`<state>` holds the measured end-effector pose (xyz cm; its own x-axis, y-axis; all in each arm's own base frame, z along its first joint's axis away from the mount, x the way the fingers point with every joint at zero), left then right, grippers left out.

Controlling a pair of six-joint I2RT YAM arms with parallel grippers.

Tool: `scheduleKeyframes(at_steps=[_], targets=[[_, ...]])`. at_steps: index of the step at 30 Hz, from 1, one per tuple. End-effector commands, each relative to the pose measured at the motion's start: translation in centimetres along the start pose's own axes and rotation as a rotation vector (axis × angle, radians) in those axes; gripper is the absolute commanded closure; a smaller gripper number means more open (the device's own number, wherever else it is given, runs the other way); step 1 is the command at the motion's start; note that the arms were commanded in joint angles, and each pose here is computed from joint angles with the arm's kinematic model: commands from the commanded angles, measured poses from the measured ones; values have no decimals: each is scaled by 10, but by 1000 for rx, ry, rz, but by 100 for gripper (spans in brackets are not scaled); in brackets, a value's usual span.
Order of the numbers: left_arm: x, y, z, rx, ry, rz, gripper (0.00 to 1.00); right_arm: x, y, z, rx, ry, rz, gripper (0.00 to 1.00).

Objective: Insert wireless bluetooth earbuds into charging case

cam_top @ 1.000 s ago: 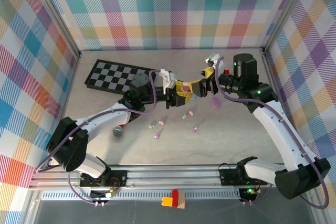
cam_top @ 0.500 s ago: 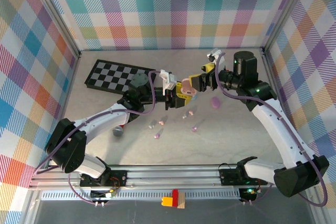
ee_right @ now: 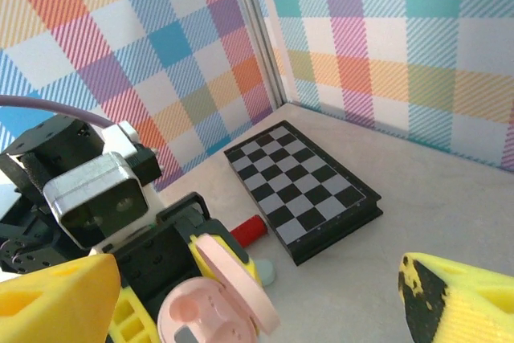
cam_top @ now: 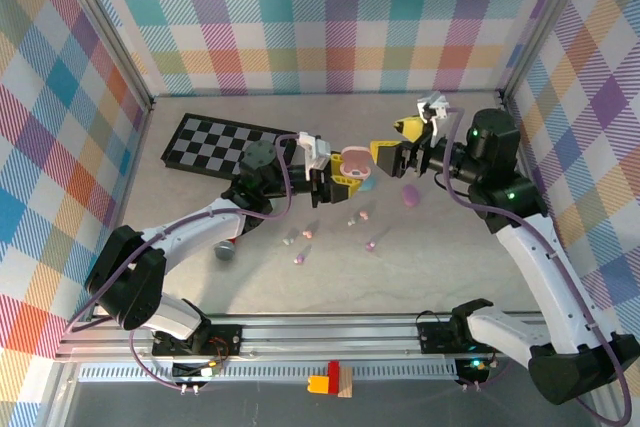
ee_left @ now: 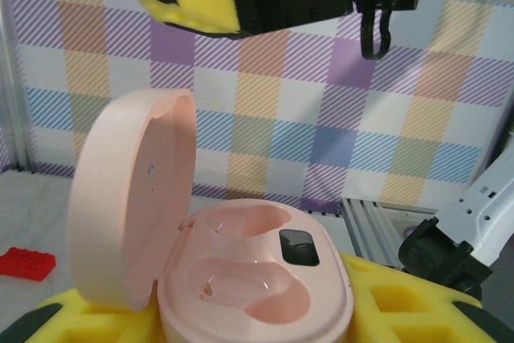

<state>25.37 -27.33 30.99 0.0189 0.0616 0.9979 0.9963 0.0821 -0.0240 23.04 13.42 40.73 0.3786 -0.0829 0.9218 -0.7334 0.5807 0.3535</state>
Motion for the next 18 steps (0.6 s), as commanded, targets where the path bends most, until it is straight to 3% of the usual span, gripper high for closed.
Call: scheduleKeyframes(at_steps=[1,7,12,18], targets=[[17,-5,15,-5,-72,-42,58,-13,-22,-3,-76,1,-143,9],[17,-5,39,59,-82,-50,58,-65,-60,-16,-217,124,-356,19],[18,-4,53,80,-86,-50,58,-119,-84,-42,-192,351,-529,27],[21,-5,60,81,-93,-49,58,-167,-118,-76,-166,540,-611,30]])
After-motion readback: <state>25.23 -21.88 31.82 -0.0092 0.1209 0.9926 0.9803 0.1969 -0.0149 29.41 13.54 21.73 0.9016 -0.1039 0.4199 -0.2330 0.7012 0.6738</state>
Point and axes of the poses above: each hand's point on the last joint's axis, 136 mm out from that joint toward the fingers, its own z axis back along the fingers, its own y axis along the line the jaws close on, x = y × z, the point moved 8 cm from there along z, back along the fingers, and after that the axes turned 4 degrees about -z, right-handed, at the moved point
